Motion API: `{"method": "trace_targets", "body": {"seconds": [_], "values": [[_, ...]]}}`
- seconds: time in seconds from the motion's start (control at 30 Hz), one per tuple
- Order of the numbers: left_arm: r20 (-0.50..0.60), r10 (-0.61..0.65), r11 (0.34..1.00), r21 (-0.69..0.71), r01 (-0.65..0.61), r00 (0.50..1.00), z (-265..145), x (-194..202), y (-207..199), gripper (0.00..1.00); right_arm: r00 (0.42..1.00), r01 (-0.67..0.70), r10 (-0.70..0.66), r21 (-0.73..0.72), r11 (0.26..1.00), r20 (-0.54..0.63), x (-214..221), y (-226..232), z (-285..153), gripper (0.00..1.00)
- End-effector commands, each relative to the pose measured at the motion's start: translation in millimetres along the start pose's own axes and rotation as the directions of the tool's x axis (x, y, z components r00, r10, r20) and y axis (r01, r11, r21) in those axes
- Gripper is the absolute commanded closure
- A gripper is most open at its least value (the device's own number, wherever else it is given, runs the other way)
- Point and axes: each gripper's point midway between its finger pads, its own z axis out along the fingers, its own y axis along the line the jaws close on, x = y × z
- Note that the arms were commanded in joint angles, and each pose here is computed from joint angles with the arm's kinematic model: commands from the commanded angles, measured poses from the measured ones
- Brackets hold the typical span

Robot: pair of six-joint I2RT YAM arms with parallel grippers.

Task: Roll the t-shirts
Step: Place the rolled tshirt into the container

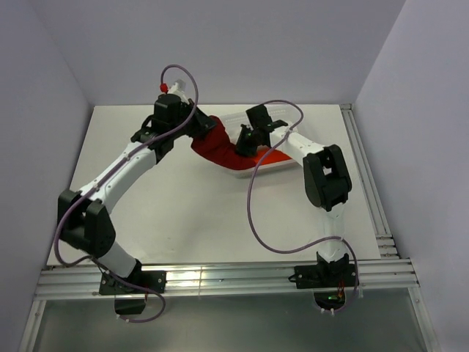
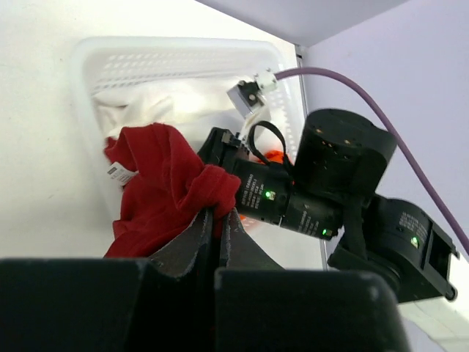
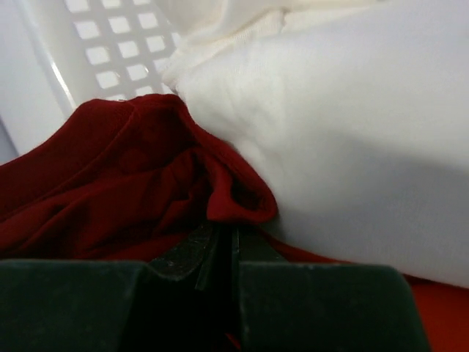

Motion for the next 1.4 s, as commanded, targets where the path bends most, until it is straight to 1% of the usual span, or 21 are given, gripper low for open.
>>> {"method": "trace_targets", "body": {"seconds": [0.0,0.07,0.13,0.17,0.2,0.27,0.33,0.37,0.43,0.47,0.63,0.7,0.73,0.77,0.8,0.97,1.1,1.17,1.37], "values": [[0.033,0.039,0.999,0.007,-0.039,0.999,-30,-11,-4,1.00,0.997,0.022,-0.015,-0.083,0.996,0.078,-24,35,-46,1.00],[0.047,0.032,0.999,0.000,-0.032,0.998,-38,-17,-4,1.00,0.996,0.040,-0.033,-0.078,0.996,0.085,-30,42,-62,1.00],[0.064,0.041,0.999,0.006,-0.041,0.997,-48,-24,-11,1.00,0.991,0.073,-0.061,-0.102,0.992,0.118,-38,54,-81,1.00],[0.071,0.042,0.999,0.012,-0.043,0.997,-54,-27,-15,1.00,0.987,0.088,-0.069,-0.125,0.988,0.145,-42,62,-98,1.00],[0.070,0.042,0.999,0.011,-0.043,0.997,-57,-27,-16,1.00,0.988,0.083,-0.063,-0.135,0.987,0.143,-40,63,-103,1.00],[0.070,0.030,0.999,0.019,-0.032,0.997,-61,-26,-18,1.00,0.984,0.076,-0.050,-0.150,0.986,0.170,-47,62,-121,1.00],[0.066,0.008,1.000,0.028,-0.010,0.998,-64,-23,-18,1.00,0.984,0.062,-0.034,-0.154,0.986,0.177,-49,57,-128,1.00],[0.062,-0.001,1.000,0.031,-0.001,0.998,-63,-21,-17,1.00,0.980,0.049,-0.018,-0.152,0.987,0.198,-58,50,-136,1.00],[0.058,-0.033,0.999,0.036,0.031,0.998,-59,-17,-15,1.00,0.979,0.033,-0.002,-0.150,0.988,0.205,-65,40,-141,1.00],[0.049,-0.044,0.998,0.042,0.042,0.998,-56,-15,-14,1.00,0.974,0.012,0.020,-0.141,0.990,0.224,-76,28,-148,1.00],[0.040,-0.095,0.994,0.055,0.092,0.995,-44,-9,-16,1.00,0.961,-0.008,0.035,-0.099,0.995,0.273,-99,-5,-169,1.00],[0.012,-0.123,0.991,0.057,0.123,0.992,-34,2,-15,1.00,0.956,-0.028,0.053,-0.091,0.995,0.288,-106,-18,-175,1.00],[0.015,-0.136,0.988,0.078,0.134,0.991,-31,2,-18,1.00,0.952,-0.030,0.058,-0.095,0.995,0.302,-109,-21,-180,1.00],[-0.017,-0.152,0.985,0.076,0.153,0.988,-22,15,-14,1.00,0.950,-0.038,0.064,-0.091,0.995,0.307,-109,-26,-181,1.00],[-0.023,-0.177,0.981,0.080,0.178,0.984,-18,18,-14,1.00,0.945,-0.052,0.076,-0.082,0.995,0.317,-113,-34,-184,1.00],[-0.068,-0.213,0.973,0.072,0.217,0.975,16,44,-13,1.00,0.931,-0.077,0.096,-0.070,0.995,0.351,-125,-51,-192,1.00],[-0.074,-0.226,0.970,0.075,0.231,0.971,30,49,-20,1.00,0.916,-0.090,0.104,-0.056,0.994,0.386,-139,-60,-203,1.00],[-0.091,-0.233,0.969,0.066,0.240,0.968,38,55,-16,1.00,0.907,-0.103,0.114,-0.049,0.993,0.405,-149,-68,-208,1.00],[-0.121,-0.269,0.961,0.032,0.275,0.955,56,72,0,1.00,0.909,-0.141,0.144,-0.038,0.989,0.391,-159,-85,-198,1.00]]}}
